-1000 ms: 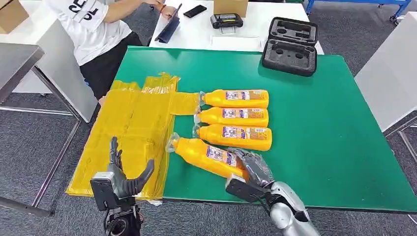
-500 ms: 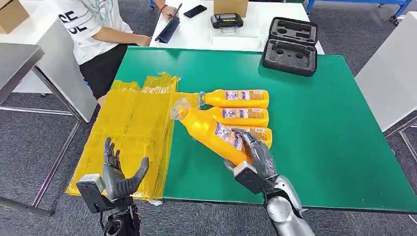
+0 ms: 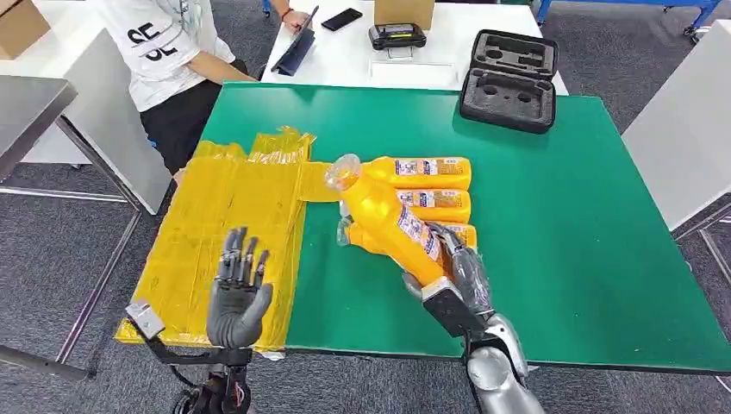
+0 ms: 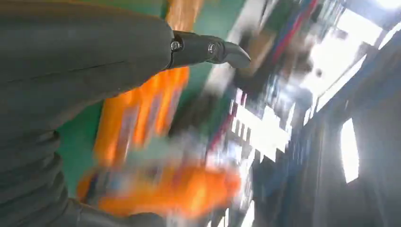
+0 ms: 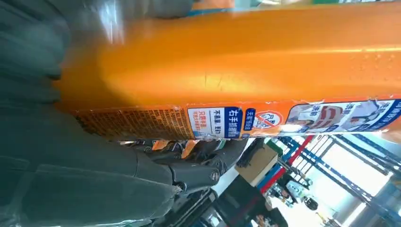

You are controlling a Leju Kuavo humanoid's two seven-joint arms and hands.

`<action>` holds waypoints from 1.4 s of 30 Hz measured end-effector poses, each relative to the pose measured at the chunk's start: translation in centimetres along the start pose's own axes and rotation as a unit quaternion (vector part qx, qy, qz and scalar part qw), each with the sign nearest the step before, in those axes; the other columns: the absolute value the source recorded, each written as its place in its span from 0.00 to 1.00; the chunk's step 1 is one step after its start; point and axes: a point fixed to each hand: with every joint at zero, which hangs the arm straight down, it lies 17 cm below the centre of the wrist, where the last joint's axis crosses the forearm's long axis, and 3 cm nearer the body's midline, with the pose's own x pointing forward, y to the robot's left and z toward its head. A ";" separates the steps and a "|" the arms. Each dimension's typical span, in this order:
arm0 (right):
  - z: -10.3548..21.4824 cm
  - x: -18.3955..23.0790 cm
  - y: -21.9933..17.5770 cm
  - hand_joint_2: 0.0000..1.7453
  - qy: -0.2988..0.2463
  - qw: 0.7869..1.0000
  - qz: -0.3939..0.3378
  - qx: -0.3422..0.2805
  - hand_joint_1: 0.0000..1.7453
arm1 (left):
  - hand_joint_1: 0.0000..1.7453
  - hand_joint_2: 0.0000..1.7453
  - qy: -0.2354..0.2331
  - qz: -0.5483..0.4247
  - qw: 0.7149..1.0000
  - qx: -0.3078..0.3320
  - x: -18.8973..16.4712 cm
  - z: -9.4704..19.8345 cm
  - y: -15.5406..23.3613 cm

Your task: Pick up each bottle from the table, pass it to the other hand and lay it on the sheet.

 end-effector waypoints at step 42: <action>3.6 1.2 14.4 1.00 0.004 0.982 -0.094 0.163 1.00 | 0.00 1.00 0.121 0.065 0.990 -0.043 -7.9 -1.2 -0.1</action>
